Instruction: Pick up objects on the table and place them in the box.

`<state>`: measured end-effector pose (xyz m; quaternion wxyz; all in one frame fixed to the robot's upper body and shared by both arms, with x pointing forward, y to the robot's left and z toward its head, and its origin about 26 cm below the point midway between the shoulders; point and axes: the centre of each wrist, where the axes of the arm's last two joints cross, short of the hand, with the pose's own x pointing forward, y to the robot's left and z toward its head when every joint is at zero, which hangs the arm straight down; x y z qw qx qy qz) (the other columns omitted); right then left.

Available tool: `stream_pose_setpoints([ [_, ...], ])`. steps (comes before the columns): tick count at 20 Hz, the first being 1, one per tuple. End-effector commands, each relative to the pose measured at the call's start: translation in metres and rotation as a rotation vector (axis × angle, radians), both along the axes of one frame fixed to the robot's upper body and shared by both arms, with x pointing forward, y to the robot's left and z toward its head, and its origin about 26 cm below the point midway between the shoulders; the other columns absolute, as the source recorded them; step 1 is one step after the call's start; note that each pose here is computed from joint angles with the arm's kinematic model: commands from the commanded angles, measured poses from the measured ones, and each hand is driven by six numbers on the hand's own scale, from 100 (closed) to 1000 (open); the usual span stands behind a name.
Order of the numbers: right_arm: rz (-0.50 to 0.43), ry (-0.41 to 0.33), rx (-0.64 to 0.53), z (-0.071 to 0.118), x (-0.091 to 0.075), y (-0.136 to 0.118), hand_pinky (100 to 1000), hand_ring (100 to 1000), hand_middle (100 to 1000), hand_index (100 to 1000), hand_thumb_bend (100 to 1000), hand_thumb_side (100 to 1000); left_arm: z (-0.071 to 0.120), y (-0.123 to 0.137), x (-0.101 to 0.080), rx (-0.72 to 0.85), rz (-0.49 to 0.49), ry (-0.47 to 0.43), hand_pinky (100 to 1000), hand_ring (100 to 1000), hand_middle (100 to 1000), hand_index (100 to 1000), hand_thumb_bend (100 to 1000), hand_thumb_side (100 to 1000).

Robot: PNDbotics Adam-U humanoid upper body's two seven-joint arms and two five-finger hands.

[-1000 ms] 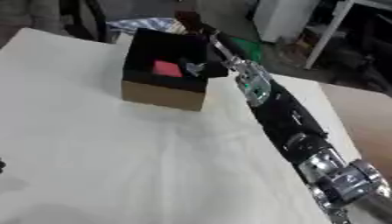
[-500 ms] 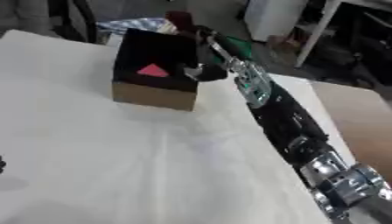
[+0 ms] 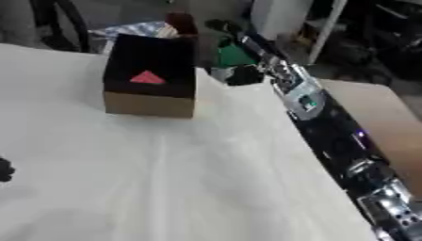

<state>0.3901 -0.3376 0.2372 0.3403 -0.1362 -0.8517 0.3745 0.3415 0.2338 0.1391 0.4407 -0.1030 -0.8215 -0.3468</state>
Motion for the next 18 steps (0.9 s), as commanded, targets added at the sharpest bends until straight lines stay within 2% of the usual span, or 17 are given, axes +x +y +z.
stream_pose_setpoints([
  [1,0.064,-0.077,0.033,0.031,-0.026,0.009,782,1000,854,948,204,214,0.004,0.004,0.000,-0.017,0.034,-0.020,717,719,676,788,294,412],
  [6,0.154,-0.079,0.113,0.026,-0.056,0.029,774,1000,820,940,174,160,-0.003,0.015,-0.002,-0.024,0.095,-0.007,717,719,677,787,294,422],
  [10,0.179,-0.065,0.143,0.011,-0.075,0.038,774,1000,816,937,138,174,-0.008,0.020,-0.004,-0.027,0.128,0.000,718,720,679,788,293,428],
  [15,0.179,-0.023,0.152,-0.009,-0.083,0.046,775,1000,815,936,100,205,-0.017,0.026,-0.008,-0.025,0.159,0.018,720,727,684,787,297,448],
  [16,0.178,-0.009,0.159,-0.014,-0.083,0.047,775,1000,814,937,100,244,-0.019,0.026,-0.009,-0.024,0.160,0.021,720,729,686,787,298,450],
  [18,0.178,0.017,0.176,-0.023,-0.084,0.049,775,1000,812,937,100,264,-0.021,0.026,-0.010,-0.022,0.161,0.023,721,732,689,787,301,454],
])
